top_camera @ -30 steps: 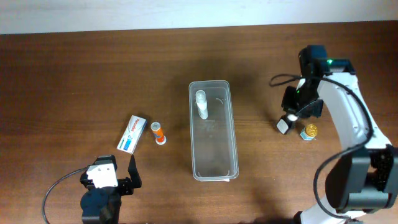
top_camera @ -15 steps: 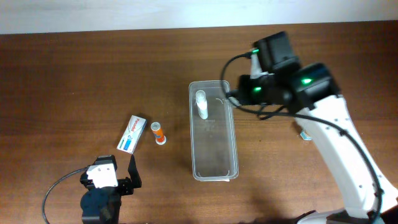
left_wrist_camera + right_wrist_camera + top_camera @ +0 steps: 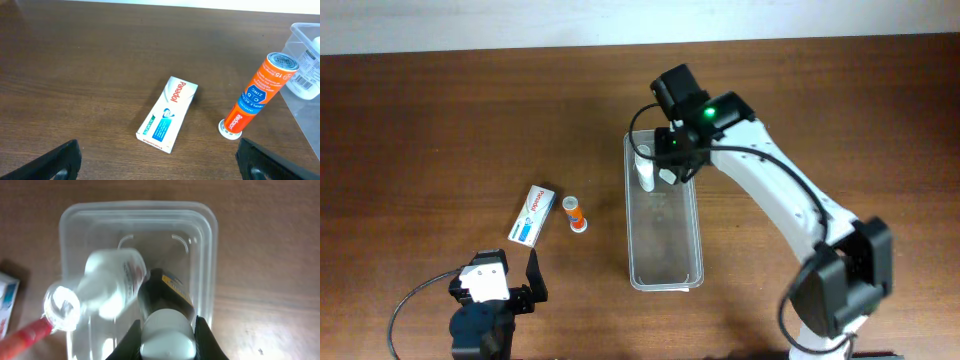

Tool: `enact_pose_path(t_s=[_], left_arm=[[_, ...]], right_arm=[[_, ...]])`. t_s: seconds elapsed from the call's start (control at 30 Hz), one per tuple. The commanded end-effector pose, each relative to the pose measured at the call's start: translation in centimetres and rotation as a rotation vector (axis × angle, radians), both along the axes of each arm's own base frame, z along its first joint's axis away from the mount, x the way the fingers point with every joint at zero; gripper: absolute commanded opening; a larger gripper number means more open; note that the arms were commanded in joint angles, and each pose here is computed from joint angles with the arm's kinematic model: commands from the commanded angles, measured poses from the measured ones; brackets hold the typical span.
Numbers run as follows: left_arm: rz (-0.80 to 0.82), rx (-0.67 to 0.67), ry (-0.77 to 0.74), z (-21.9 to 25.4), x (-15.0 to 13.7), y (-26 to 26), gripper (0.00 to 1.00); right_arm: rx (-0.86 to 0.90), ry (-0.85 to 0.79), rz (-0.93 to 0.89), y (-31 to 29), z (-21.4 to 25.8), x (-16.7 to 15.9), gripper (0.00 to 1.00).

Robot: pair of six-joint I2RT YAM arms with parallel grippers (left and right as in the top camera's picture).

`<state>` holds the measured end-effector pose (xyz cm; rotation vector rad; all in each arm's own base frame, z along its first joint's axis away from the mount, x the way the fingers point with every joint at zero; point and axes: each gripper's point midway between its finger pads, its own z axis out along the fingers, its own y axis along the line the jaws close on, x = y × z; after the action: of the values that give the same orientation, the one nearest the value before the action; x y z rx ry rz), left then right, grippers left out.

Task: Pack container
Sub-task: 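Lower the dark bottle into the container and open the right gripper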

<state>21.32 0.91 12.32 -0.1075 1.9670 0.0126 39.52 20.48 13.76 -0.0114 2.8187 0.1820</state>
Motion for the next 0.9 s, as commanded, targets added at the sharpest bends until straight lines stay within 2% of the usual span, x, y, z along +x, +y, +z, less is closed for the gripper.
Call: enact_pose_path(t_s=[0.0, 0.07, 0.13, 0.3, 0.53, 0.67, 0.87], left_arm=[[-0.022, 0.009, -0.012, 0.2, 0.0, -0.3, 0.99], [-0.022, 0.009, -0.012, 0.2, 0.0, -0.3, 0.99], [-0.022, 0.009, -0.012, 0.2, 0.0, -0.3, 0.99], [-0.022, 0.009, -0.012, 0.2, 0.0, -0.3, 0.99], [-0.022, 0.009, -0.012, 0.2, 0.0, -0.3, 0.99], [-0.022, 0.009, -0.012, 0.2, 0.0, -0.3, 0.99], [-0.022, 0.009, -0.012, 0.2, 0.0, -0.3, 0.99]], right_arm=[[-0.007, -0.019, -0.027, 0.0, -0.8, 1.1, 0.12], [-0.001, -0.032, -0.028, 0.3, -1.0, 1.7, 0.15], [0.005, -0.046, -0.028, 0.5, -0.9, 2.0, 0.30], [0.003, -0.060, -0.010, 0.4, 0.1, 2.0, 0.33], [0.019, -0.118, -0.017, -0.7, 5.6, 0.4, 0.40], [-0.032, -0.182, -0.052, -3.2, 9.4, -1.2, 0.50], [-0.072, -0.176, -0.154, -8.7, 13.1, -5.1, 0.57]])
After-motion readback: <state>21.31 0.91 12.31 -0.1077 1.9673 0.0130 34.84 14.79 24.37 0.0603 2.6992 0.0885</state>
